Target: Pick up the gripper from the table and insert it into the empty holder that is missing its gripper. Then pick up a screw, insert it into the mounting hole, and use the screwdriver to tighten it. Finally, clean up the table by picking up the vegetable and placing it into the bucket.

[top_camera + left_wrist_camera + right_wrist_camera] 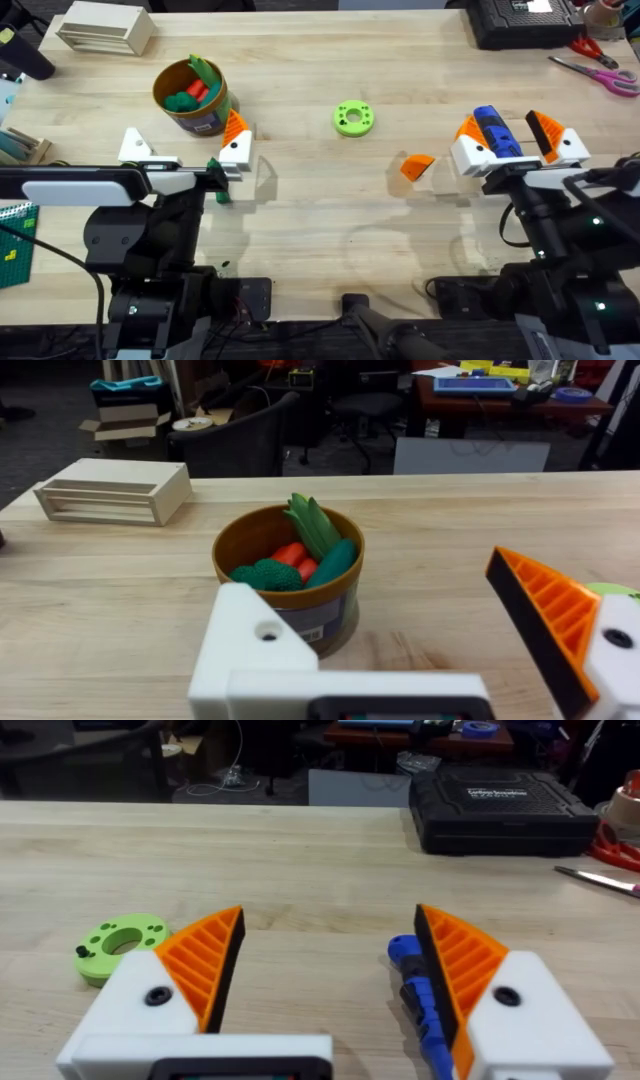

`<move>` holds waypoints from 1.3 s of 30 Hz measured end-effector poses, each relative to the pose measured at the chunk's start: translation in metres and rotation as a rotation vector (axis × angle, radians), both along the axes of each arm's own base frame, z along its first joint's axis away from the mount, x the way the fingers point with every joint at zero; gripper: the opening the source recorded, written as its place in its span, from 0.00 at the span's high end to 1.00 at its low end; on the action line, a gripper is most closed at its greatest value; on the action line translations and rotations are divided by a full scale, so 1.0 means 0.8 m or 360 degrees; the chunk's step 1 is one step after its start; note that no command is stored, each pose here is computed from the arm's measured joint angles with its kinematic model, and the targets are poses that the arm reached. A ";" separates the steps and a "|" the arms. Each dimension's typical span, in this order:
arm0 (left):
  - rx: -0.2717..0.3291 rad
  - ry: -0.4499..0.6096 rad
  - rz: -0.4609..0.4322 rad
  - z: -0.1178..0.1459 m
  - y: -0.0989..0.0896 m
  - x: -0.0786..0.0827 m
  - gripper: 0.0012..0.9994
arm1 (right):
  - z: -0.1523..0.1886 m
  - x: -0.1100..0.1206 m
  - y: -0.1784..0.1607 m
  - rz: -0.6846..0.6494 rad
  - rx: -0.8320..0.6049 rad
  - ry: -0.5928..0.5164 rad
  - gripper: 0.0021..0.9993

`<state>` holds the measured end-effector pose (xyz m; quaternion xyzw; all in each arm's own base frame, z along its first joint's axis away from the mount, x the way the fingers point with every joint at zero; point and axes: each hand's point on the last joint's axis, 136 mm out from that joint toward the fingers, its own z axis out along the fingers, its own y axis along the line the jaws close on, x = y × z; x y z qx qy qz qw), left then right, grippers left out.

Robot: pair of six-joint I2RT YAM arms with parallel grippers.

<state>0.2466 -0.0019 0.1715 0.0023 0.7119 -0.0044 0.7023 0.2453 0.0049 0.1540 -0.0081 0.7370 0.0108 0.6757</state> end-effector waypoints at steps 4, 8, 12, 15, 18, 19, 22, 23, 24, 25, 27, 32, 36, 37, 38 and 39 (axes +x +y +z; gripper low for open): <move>0.0000 0.0001 0.0000 0.000 0.000 0.000 0.00 | -0.001 0.000 0.000 0.0000 0.0000 0.0005 0.01; 0.0000 -0.0001 0.0000 0.000 0.000 0.000 0.00 | -0.002 0.000 0.000 -0.0001 0.0000 0.0011 0.01; 0.0001 0.0000 0.0000 0.000 0.000 0.000 0.00 | -0.002 0.000 0.000 -0.0001 0.0000 0.0011 0.01; 0.0001 -0.0001 0.0000 0.000 0.000 0.000 0.00 | -0.002 0.000 0.000 -0.0002 0.0018 0.0010 0.01; 0.0001 0.0005 0.0000 0.004 0.000 -0.001 0.00 | -0.002 -0.001 0.000 -0.0010 0.0097 0.0033 0.01; 0.0002 0.0012 0.0000 0.007 0.000 -0.003 0.00 | -0.003 -0.003 0.000 -0.0013 0.0118 0.0069 0.01; 0.0005 0.0037 0.0000 0.040 0.000 -0.014 0.00 | -0.002 -0.015 0.001 -0.0017 0.0144 0.0224 0.01; 0.0006 0.0058 -0.0001 0.054 0.000 -0.020 0.00 | 0.005 -0.019 0.001 -0.0018 0.0142 0.0269 0.01; 0.0006 0.0077 -0.0001 0.067 0.000 -0.025 0.00 | 0.014 -0.024 0.001 -0.0019 0.0142 0.0301 0.01; 0.0006 0.0106 -0.0001 0.083 0.000 -0.031 0.00 | 0.029 -0.027 0.001 -0.0017 0.0136 0.0315 0.01; 0.0006 0.0195 -0.0001 0.105 0.000 -0.042 0.00 | 0.063 -0.034 0.001 -0.0012 0.0124 0.0329 0.01; 0.0008 0.0573 -0.0002 0.118 0.000 -0.055 0.00 | 0.128 -0.041 0.001 -0.0011 0.0108 0.0393 0.01; 0.0004 0.0813 -0.0020 0.112 -0.002 -0.044 0.00 | 0.145 -0.034 0.002 -0.0012 0.0106 0.0448 0.01; 0.0000 0.0842 -0.0034 0.110 -0.004 -0.038 0.00 | 0.144 -0.032 0.002 -0.0012 0.0106 0.0462 0.01; -0.0004 0.0871 -0.0048 0.107 -0.006 -0.033 0.00 | 0.142 -0.032 0.002 -0.0012 0.0106 0.0474 0.01; -0.0012 0.0912 -0.0070 0.101 -0.009 -0.030 0.00 | 0.139 -0.032 0.002 -0.0013 0.0106 0.0490 0.01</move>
